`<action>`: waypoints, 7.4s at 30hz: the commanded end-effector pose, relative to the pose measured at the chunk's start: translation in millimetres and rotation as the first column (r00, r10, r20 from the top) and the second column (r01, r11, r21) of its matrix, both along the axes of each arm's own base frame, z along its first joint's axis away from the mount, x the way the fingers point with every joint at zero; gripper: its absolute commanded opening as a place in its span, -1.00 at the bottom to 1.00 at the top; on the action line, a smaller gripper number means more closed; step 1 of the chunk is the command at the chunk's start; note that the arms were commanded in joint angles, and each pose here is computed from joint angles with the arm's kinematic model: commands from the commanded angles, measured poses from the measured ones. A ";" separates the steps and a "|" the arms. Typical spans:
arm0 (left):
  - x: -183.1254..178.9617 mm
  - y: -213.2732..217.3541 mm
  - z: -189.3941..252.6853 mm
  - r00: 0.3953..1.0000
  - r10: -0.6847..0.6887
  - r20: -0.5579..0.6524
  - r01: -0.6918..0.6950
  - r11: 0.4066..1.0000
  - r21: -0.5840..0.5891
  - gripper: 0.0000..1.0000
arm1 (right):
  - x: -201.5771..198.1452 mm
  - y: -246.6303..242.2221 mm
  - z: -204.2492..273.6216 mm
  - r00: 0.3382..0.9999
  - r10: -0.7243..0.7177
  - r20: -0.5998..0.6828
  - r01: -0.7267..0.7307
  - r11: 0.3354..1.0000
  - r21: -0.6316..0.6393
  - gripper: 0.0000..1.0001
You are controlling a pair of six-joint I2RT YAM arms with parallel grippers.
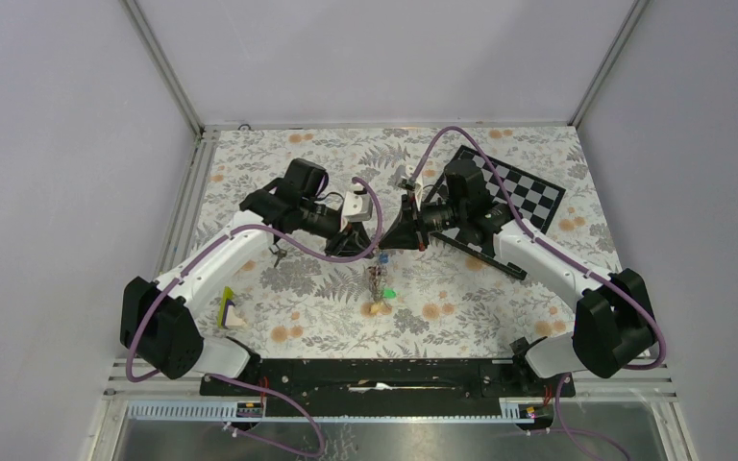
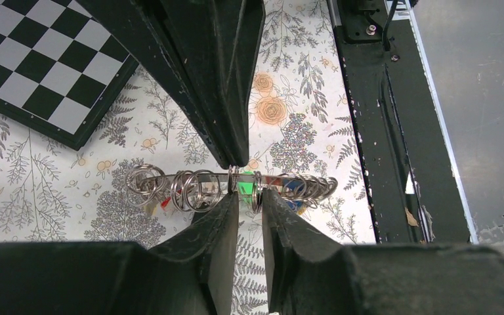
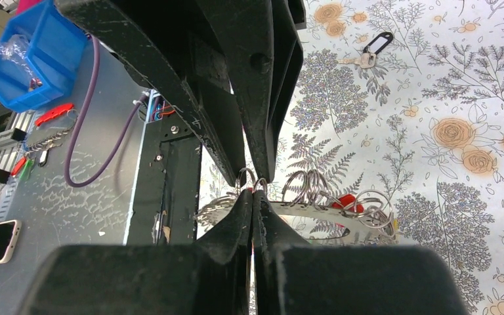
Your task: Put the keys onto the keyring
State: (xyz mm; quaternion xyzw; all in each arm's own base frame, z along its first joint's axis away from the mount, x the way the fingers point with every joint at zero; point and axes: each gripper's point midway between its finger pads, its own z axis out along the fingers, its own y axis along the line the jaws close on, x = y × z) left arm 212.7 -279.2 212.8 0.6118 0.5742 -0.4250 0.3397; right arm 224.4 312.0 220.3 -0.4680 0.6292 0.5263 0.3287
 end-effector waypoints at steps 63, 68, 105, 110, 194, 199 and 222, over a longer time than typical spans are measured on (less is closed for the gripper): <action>5.9 -15.6 67.6 0.985 -0.062 -0.163 0.006 0.946 -0.324 -1.00 | 3.0 -18.0 50.5 0.986 -0.026 0.165 0.012 0.997 0.083 0.17; 6.5 -17.9 69.1 0.977 -0.059 -0.206 -0.017 0.938 -0.347 -1.00 | 1.5 -11.0 43.4 0.988 -0.009 0.157 -0.002 0.998 0.070 0.08; 18.0 -19.3 52.1 0.985 -0.032 -0.172 -0.019 0.957 -0.289 -0.86 | 7.7 -17.8 32.9 0.973 -0.055 0.224 0.083 0.990 -0.113 -1.00; 19.8 -19.2 54.2 0.990 -0.026 -0.142 -0.017 0.956 -0.294 -0.51 | 7.6 -18.9 35.0 0.974 -0.055 0.221 0.085 0.988 -0.127 -1.00; 2.0 -29.3 97.5 0.951 -0.026 -0.307 -0.170 0.786 -0.594 -1.00 | 3.1 -19.1 67.6 0.986 -0.047 0.160 0.046 0.999 0.006 -0.36; 3.3 -29.8 95.3 0.951 -0.022 -0.309 -0.173 0.788 -0.591 -1.00 | 3.2 -16.6 66.8 0.988 -0.043 0.149 0.041 0.999 0.013 -0.65; 20.0 -41.4 46.2 0.994 -0.065 -0.090 0.033 0.948 -0.317 -0.43 | 4.6 -31.2 42.0 0.960 -0.037 0.279 0.097 0.974 -0.203 -1.00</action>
